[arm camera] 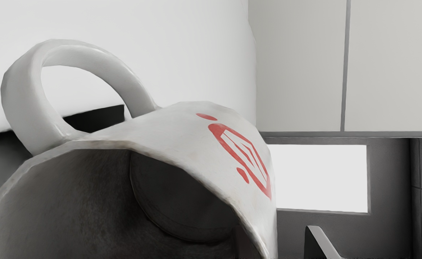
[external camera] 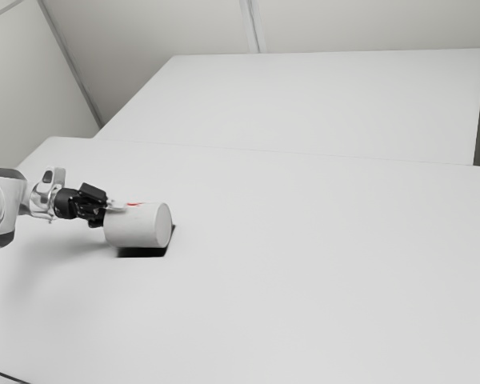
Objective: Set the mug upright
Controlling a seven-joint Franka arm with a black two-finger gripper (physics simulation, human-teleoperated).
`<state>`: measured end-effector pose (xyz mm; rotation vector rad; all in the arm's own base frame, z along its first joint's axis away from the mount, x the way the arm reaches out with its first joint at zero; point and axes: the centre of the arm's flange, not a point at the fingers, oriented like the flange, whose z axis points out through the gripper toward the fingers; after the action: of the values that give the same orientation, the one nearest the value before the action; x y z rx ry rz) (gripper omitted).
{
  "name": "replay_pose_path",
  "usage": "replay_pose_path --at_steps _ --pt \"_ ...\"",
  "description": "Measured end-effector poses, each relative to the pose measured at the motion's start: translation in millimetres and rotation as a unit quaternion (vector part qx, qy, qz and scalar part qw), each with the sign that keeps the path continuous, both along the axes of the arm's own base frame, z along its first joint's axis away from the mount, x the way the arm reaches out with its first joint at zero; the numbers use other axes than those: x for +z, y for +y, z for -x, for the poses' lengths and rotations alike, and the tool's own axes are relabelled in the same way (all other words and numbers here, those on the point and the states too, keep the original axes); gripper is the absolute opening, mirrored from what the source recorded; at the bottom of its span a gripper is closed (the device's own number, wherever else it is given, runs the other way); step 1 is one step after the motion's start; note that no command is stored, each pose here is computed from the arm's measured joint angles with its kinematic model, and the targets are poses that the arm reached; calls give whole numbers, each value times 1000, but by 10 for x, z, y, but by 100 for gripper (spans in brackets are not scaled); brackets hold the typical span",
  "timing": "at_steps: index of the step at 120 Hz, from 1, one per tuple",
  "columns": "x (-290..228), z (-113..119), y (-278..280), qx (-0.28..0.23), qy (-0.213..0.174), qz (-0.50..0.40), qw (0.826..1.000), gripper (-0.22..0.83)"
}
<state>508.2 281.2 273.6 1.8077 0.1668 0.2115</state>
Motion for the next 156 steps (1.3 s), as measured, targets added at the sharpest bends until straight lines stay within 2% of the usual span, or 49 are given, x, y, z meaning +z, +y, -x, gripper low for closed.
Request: replay_pose_path --at_steps 20,49,60,73,85,95,116,136,145,156 --pt "69 -18 -101 -17 -22 11 1000 -10" --pt "518 -10 -196 -33 -66 2 997 -15" --pt "817 -57 -338 -61 -69 -42 995 -16" --pt "1135 -156 -621 -109 -52 -130 984 -16" --pt "1251 -238 -806 -144 -26 -218 965 -16" --pt "1324 -302 -905 -163 -9 -291 943 -17" --pt "1598 -493 -1241 -198 -4 -446 873 -17" --pt "1687 -613 -1530 -201 -5 -535 821 -17" --pt "1590 -556 -1700 -202 1 -556 806 -17" --pt "1420 -492 -1792 -189 10 -571 799 -17"
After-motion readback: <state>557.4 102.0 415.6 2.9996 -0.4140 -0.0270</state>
